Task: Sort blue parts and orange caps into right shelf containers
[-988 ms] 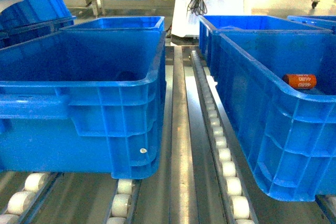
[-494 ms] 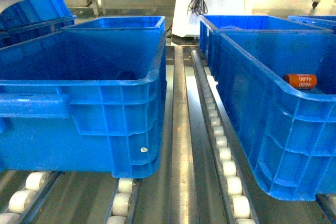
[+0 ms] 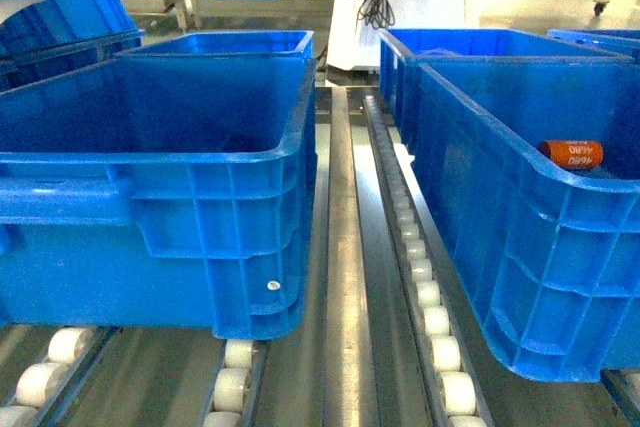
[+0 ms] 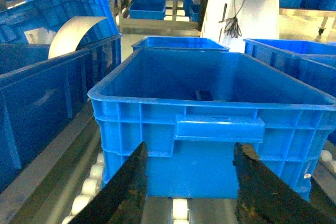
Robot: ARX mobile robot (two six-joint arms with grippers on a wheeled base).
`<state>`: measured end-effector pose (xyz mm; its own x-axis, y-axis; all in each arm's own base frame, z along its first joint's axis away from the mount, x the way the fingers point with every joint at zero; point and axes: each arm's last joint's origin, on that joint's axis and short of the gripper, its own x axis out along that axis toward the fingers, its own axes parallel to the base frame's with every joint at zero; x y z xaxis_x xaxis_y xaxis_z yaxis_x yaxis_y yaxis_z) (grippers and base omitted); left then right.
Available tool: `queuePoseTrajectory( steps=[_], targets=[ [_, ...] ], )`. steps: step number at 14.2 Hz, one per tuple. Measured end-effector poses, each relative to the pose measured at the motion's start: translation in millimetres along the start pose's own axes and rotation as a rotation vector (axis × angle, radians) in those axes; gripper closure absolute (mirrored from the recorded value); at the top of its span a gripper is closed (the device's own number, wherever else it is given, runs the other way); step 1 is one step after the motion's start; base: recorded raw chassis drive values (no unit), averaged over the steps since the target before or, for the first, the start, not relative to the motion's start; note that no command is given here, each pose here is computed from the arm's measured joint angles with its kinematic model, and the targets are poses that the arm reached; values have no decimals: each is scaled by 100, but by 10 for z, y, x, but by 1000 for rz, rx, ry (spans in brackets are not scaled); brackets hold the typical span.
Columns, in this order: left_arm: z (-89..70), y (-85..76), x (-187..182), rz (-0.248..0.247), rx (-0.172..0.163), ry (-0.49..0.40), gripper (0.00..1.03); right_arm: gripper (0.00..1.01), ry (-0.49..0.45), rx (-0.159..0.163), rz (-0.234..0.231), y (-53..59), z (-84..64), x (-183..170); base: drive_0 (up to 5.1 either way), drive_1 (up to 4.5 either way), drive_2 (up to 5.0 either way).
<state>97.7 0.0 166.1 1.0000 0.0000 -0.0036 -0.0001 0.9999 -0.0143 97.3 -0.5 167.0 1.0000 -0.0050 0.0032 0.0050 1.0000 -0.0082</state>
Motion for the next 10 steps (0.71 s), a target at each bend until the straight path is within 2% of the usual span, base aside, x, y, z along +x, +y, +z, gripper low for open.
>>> queuePoseTrajectory(
  steps=[2, 6, 10],
  targets=[
    [0, 0, 0, 0, 0, 0, 45, 37, 0, 0, 0, 0, 0, 0, 0, 0, 0],
    [0, 0, 0, 0, 0, 0, 8, 1, 0, 0, 0, 0, 0, 0, 0, 0, 0],
    [0, 0, 0, 0, 1, 0, 5, 3, 0, 0, 0, 0, 0, 0, 0, 0, 0]
  ],
)
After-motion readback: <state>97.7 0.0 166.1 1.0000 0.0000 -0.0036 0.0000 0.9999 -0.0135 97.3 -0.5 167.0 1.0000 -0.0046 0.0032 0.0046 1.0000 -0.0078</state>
